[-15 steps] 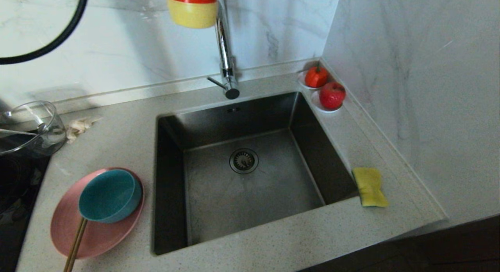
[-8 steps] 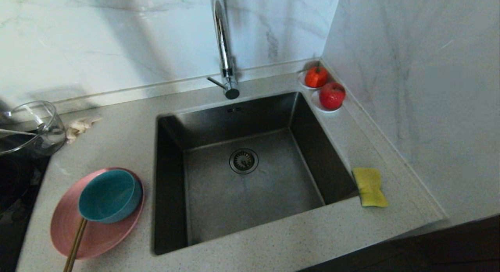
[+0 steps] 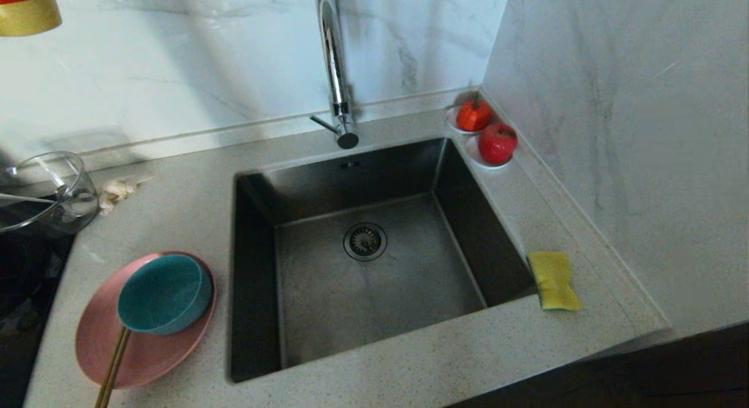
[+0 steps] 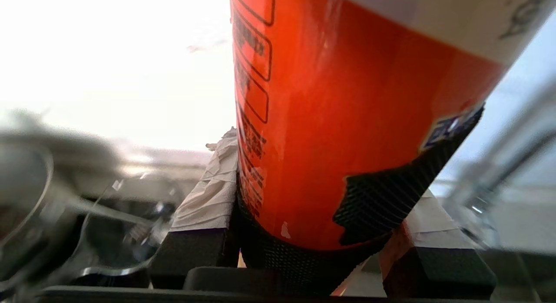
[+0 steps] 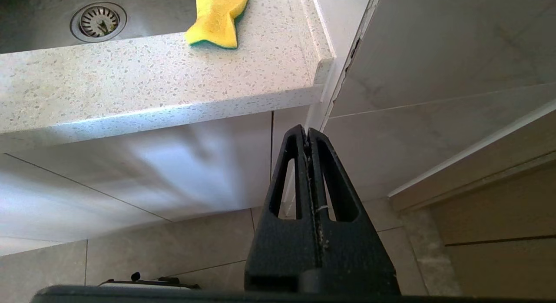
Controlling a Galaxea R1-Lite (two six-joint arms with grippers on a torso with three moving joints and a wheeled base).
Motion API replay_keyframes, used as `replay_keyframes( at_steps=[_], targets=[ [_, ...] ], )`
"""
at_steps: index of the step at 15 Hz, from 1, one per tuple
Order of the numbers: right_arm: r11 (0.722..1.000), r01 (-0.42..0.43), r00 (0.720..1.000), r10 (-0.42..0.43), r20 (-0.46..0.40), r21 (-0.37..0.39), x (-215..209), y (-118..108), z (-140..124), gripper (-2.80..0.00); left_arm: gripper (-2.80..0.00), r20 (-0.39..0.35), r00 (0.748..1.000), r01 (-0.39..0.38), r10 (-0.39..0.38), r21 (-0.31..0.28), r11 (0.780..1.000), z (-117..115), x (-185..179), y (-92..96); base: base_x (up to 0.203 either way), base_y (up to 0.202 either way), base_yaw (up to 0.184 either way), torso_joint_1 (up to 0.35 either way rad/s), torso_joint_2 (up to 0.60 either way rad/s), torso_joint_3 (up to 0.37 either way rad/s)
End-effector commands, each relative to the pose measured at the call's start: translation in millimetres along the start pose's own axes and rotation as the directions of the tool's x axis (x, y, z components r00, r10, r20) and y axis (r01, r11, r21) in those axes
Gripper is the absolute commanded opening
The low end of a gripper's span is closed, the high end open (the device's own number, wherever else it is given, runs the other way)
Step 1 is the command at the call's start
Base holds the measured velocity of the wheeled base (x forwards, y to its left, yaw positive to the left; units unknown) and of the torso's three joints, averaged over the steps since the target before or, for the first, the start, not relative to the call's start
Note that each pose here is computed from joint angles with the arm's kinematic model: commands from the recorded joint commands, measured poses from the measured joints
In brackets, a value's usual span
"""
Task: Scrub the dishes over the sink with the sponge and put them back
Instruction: Place the dish soap on the table
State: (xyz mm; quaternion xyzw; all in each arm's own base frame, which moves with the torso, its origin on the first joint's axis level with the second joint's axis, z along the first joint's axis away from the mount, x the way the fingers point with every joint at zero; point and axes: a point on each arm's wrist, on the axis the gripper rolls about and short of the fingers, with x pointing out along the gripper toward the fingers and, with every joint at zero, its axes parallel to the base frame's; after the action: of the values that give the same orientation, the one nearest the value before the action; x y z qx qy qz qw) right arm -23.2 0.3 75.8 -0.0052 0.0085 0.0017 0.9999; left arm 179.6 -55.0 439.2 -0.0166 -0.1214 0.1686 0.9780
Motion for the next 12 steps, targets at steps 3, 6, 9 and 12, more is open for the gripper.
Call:
replay_keyframes(
  at_steps=[3, 6, 9, 12],
  targets=[
    [1.000, -0.001, 1.000, 0.001, 0.000, -0.002, 0, 0, 0, -2.80, -2.80, -0.053, 0.993, -0.109, 0.107, -0.032, 0.994, -26, 18, 18.5, 0.000, 0.000, 0.000, 0.000, 0.00, 0.000],
    [1.000, -0.001, 1.000, 0.001, 0.000, 0.000, 0, 0, 0, -2.80, -2.80, -0.123, 0.981, -0.162, 0.153, -0.072, 0.984, -57, 34, 26.2, 0.000, 0.000, 0.000, 0.000, 0.00, 0.000],
    [1.000, 0.000, 1.000, 0.000, 0.000, 0.000, 0, 0, 0, -2.80, -2.80, -0.159, 0.968, -0.211, 0.194, -0.099, 0.973, -76, 53, 35.8, 0.000, 0.000, 0.000, 0.000, 0.00, 0.000],
    [1.000, 0.000, 1.000, 0.000, 0.000, -0.002, 0, 0, 0, -2.80, -2.80, -0.184, 0.961, -0.228, 0.208, -0.094, 0.969, -100, 69, 31.6, 0.000, 0.000, 0.000, 0.000, 0.00, 0.000]
  ],
)
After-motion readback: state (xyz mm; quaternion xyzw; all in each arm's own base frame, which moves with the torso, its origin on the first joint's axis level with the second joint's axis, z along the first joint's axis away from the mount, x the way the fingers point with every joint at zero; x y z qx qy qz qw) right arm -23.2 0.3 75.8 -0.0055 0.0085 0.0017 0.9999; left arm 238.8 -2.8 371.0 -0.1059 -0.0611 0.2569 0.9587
